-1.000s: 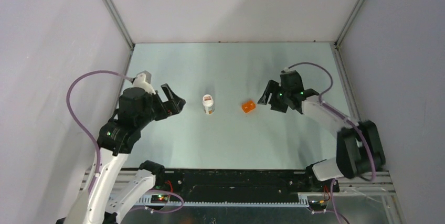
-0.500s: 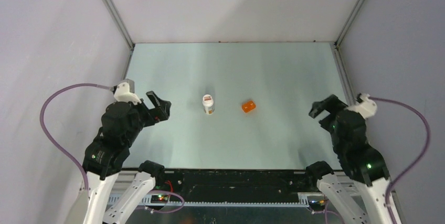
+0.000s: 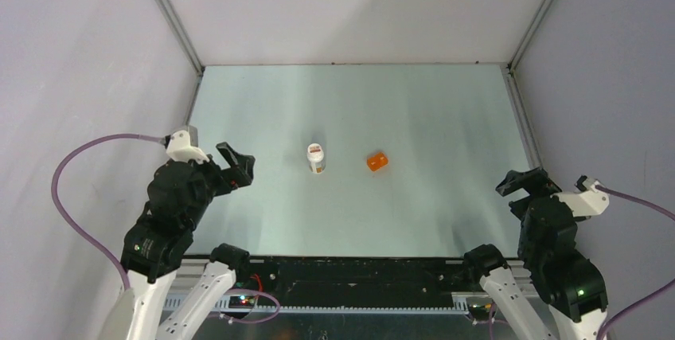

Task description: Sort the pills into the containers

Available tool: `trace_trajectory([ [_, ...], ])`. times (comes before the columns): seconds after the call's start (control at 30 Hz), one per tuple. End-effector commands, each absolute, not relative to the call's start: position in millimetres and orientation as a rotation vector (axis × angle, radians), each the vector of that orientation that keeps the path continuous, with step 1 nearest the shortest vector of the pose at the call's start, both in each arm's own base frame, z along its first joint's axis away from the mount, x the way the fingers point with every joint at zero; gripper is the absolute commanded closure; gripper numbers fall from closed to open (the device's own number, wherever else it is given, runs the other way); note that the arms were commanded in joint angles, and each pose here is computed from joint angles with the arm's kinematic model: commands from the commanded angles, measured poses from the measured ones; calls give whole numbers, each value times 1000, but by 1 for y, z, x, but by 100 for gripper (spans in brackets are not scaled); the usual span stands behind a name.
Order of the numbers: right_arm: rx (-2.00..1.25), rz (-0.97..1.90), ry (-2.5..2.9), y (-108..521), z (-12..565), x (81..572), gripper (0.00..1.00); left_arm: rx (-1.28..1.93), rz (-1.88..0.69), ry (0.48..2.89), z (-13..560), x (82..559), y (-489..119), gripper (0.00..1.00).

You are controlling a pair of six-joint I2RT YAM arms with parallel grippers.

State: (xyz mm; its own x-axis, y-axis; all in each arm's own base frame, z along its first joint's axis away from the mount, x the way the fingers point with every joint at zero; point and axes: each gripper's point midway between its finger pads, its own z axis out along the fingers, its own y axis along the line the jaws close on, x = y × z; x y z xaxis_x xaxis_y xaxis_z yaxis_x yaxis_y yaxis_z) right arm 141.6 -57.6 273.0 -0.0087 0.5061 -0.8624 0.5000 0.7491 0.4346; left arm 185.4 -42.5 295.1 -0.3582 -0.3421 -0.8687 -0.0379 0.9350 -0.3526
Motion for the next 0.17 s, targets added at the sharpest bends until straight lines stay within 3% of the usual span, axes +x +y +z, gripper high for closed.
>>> trace_trajectory([
  [0.0,871,-17,1588,-66,283,139,1,-270,-304,1882,304,187,-38,1],
  [0.13,867,9,1596,-61,284,144,0,-273,-287,1894,302,187,-36,1],
])
